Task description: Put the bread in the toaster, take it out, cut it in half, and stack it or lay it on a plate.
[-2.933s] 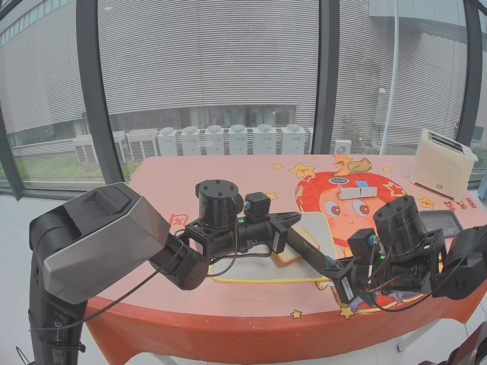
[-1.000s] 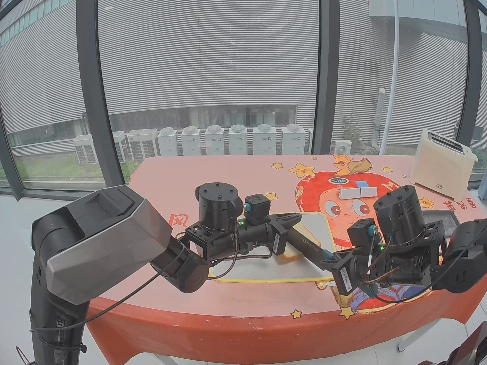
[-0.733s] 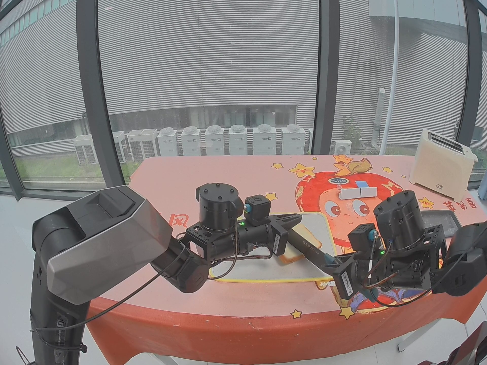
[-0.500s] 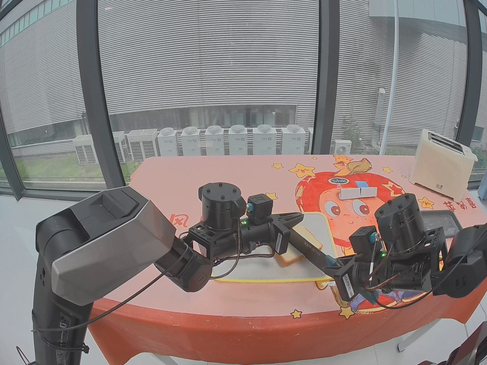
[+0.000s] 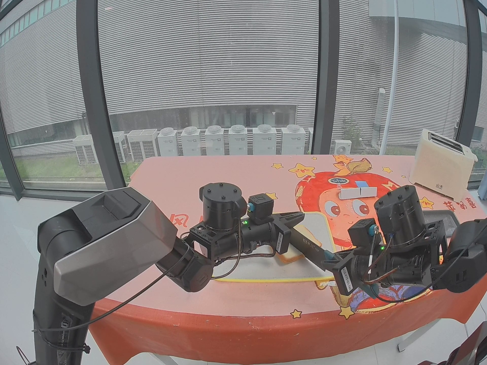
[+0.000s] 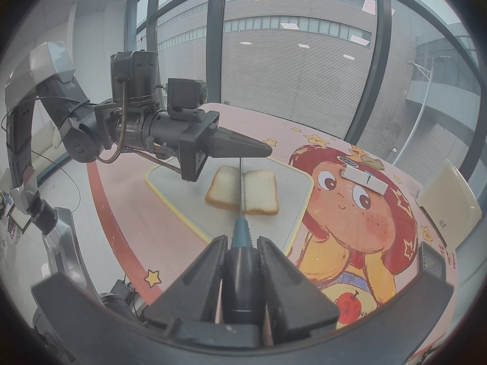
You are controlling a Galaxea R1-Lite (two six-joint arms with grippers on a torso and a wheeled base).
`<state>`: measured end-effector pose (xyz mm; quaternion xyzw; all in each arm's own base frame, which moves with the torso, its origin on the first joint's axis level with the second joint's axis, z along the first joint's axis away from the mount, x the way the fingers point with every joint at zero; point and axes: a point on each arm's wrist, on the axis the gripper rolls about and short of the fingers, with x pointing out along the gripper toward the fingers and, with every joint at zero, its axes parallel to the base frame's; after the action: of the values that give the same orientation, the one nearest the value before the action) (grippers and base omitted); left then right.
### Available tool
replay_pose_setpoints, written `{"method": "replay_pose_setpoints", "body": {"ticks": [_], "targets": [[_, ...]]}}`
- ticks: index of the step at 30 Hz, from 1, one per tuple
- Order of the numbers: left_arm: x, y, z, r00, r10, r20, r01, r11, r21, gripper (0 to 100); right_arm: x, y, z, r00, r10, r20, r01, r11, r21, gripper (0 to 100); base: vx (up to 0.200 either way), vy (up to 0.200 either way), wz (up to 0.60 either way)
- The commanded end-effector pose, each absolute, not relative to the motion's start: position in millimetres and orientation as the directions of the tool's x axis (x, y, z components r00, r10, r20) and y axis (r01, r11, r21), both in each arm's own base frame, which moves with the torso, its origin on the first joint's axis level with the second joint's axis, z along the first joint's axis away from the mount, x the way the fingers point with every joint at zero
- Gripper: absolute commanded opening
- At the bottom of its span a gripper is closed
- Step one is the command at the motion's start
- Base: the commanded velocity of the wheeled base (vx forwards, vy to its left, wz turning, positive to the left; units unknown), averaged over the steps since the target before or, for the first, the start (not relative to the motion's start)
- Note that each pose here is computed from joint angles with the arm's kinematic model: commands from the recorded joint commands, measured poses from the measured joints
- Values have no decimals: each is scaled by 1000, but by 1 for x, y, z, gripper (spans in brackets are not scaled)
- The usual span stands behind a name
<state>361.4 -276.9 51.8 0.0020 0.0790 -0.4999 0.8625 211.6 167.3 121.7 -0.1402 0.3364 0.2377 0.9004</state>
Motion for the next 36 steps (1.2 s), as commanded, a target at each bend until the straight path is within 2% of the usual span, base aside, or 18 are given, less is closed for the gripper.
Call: {"method": "replay_pose_setpoints", "body": {"ticks": [1, 8, 15, 19, 25, 32, 36], "targets": [[363, -278, 40, 485, -859, -163, 860, 502, -86, 0, 208, 165, 114, 643, 320, -696, -525, 845, -97, 0, 0, 0, 0], [362, -280, 43, 483, -863, -151, 864, 498, -80, 0, 207, 164, 113, 640, 320, -698, -527, 845, -96, 0, 0, 0, 0], [361, -276, 81, 496, -867, -45, 867, 498, -37, 0, 209, 167, 119, 654, 332, -680, -507, 859, -68, 0, 0, 0, 0], [357, -276, 91, 493, -870, -28, 869, 493, -29, 0, 210, 168, 120, 657, 335, -675, -505, 861, -64, 0, 0, 0, 0], [355, -276, 90, 491, -870, -34, 870, 492, -32, 0, 210, 168, 122, 661, 339, -670, -504, 862, -61, 0, 0, 0, 0], [353, -274, 56, 484, -867, -119, 868, 493, -62, 0, 211, 168, 125, 665, 343, -663, -502, 863, -58, 0, 0, 0, 0], [355, -276, 45, 484, -865, -131, 867, 495, -66, 0, 211, 168, 124, 664, 341, -666, -500, 864, -57, 0, 0, 0, 0]]}}
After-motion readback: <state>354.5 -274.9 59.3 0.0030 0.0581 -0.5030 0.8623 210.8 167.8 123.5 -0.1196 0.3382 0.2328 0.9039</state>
